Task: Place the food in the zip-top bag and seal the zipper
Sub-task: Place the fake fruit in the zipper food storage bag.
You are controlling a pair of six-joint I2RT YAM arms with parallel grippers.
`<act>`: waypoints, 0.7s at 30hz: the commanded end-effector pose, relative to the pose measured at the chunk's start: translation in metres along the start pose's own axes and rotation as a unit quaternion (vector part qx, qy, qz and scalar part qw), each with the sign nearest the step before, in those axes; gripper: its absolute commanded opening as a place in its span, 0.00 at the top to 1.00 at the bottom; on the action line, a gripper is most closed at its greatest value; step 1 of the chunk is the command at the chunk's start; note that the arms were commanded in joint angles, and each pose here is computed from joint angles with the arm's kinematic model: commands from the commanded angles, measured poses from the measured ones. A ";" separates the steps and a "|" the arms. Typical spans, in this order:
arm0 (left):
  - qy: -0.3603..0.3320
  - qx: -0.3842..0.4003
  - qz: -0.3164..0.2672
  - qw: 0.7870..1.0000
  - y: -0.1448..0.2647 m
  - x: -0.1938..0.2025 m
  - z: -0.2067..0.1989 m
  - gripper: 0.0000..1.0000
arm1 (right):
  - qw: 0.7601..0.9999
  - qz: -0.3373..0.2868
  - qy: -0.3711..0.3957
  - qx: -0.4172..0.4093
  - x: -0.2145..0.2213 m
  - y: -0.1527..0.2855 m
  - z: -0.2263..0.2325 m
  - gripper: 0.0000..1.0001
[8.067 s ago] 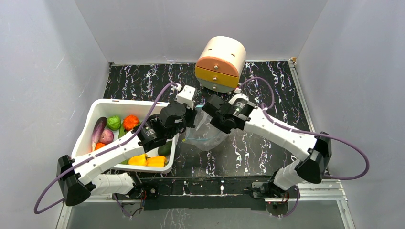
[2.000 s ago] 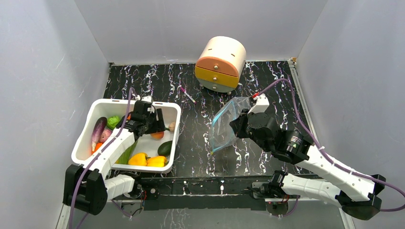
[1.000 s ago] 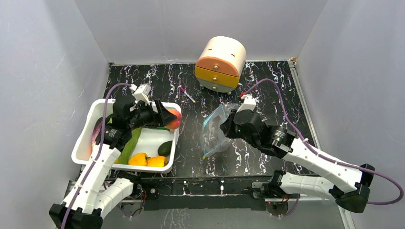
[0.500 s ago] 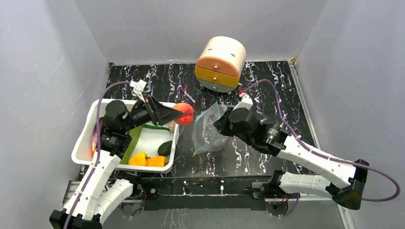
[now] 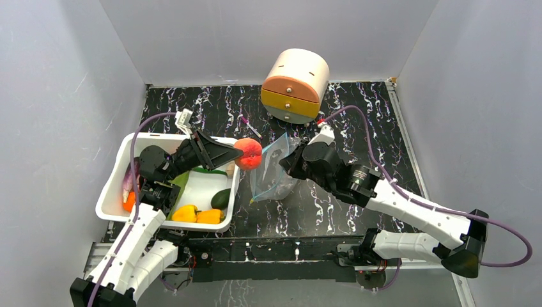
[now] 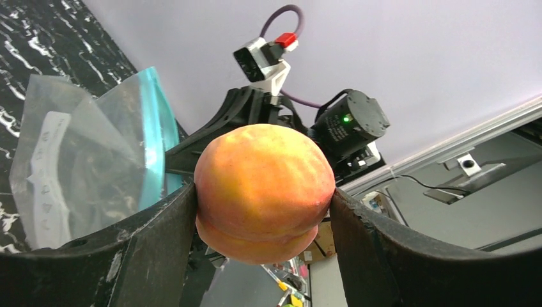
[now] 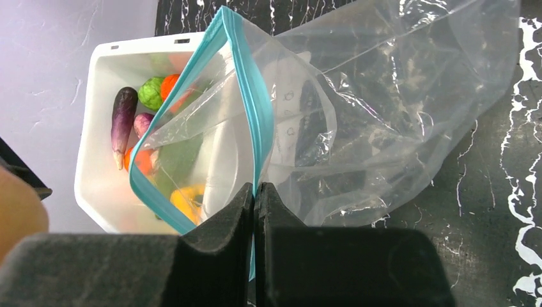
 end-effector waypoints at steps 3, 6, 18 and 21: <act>0.005 0.063 0.005 0.998 -0.002 0.000 -0.022 0.46 | 0.996 -0.049 -0.049 -0.051 -0.028 0.003 0.031 1.00; 0.018 0.063 0.020 0.998 -0.007 0.005 -0.017 0.46 | 0.995 -0.053 -0.060 -0.058 -0.028 0.000 0.035 1.00; -0.015 -0.031 0.025 0.999 -0.018 0.023 0.028 0.47 | 0.993 -0.055 -0.060 -0.089 -0.034 0.011 0.041 1.00; -0.032 -0.079 0.019 0.996 -0.017 0.021 0.039 0.47 | 0.991 -0.045 -0.047 -0.115 -0.031 0.016 0.044 1.00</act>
Point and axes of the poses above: each gripper's point midway between its finger pads, its own y axis back along the fingers, its own z axis along the line the jaws close on, x = y × z, the point moved 7 cm from there along y, back along the fingers, and after that the axes turned 5 degrees about y, right-handed, at the moved point
